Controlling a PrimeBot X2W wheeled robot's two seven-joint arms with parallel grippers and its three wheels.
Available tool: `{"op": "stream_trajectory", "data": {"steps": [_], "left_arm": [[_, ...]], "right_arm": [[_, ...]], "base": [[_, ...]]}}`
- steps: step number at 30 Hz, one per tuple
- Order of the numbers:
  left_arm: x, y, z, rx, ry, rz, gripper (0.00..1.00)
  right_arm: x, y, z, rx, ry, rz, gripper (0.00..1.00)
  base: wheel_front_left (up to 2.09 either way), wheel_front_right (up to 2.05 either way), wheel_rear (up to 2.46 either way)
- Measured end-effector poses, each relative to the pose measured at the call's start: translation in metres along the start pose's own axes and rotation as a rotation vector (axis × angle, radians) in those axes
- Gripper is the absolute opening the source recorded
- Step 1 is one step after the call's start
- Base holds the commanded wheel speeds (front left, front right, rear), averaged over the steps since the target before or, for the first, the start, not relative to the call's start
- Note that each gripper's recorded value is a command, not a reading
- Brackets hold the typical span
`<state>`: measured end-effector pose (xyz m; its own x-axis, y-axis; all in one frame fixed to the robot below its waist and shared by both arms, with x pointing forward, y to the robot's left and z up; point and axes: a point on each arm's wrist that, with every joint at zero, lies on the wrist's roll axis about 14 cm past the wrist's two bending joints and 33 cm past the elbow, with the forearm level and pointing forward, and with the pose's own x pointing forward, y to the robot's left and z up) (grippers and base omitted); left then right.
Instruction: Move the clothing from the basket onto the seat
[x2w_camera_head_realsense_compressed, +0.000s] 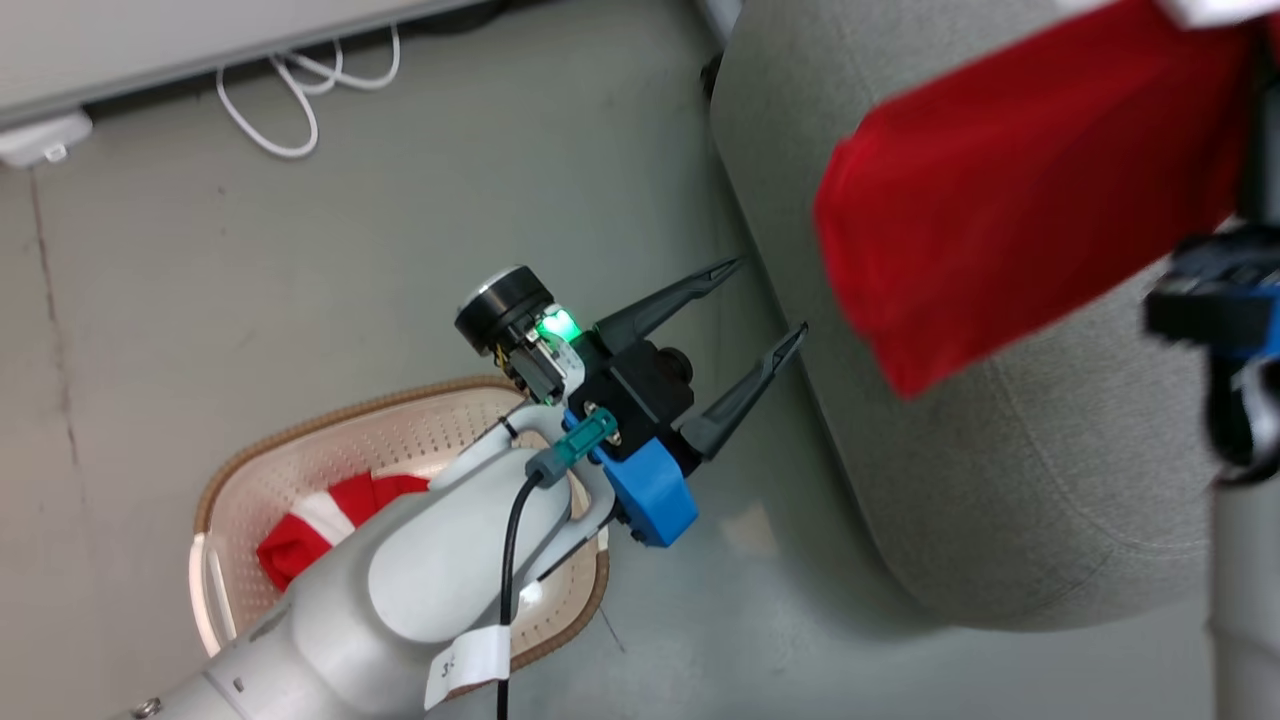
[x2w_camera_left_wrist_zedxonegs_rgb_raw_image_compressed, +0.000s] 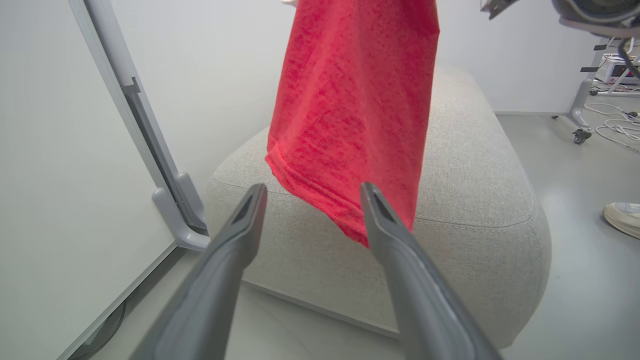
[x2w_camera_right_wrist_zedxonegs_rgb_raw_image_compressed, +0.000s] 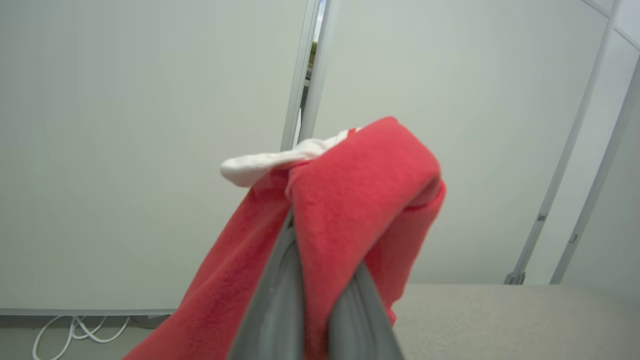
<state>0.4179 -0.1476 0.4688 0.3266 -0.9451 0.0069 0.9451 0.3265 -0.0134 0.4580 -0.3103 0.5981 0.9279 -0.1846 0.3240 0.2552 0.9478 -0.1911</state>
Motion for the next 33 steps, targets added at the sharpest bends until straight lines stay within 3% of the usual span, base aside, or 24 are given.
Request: {"op": "stream_trajectory", "data": {"steps": [7, 13, 21, 25, 33], "left_arm": [[0.001, 0.028, -0.026, -0.016, 0.016, 0.012, 1.00], [-0.002, 0.053, -0.053, -0.046, 0.028, 0.040, 1.00], [-0.007, 0.070, -0.092, -0.081, 0.063, 0.053, 1.00], [-0.008, 0.069, -0.104, -0.095, 0.077, 0.046, 1.00], [-0.008, 0.069, -0.107, -0.093, 0.087, 0.040, 1.00]], "right_arm": [[0.065, -0.053, 0.040, -0.151, -0.181, -0.108, 0.00], [0.095, -0.088, 0.031, -0.269, -0.198, -0.176, 0.00], [0.094, -0.112, -0.077, -0.285, 0.070, -0.225, 0.00], [0.065, -0.112, -0.151, -0.215, 0.281, -0.253, 0.00], [0.010, -0.102, -0.223, -0.136, 0.535, -0.267, 0.00]], "base": [[0.00, 0.00, 0.00], [0.00, 0.00, 0.00], [0.00, 0.00, 0.00], [0.00, 0.00, 0.00], [0.00, 0.00, 0.00]]}}
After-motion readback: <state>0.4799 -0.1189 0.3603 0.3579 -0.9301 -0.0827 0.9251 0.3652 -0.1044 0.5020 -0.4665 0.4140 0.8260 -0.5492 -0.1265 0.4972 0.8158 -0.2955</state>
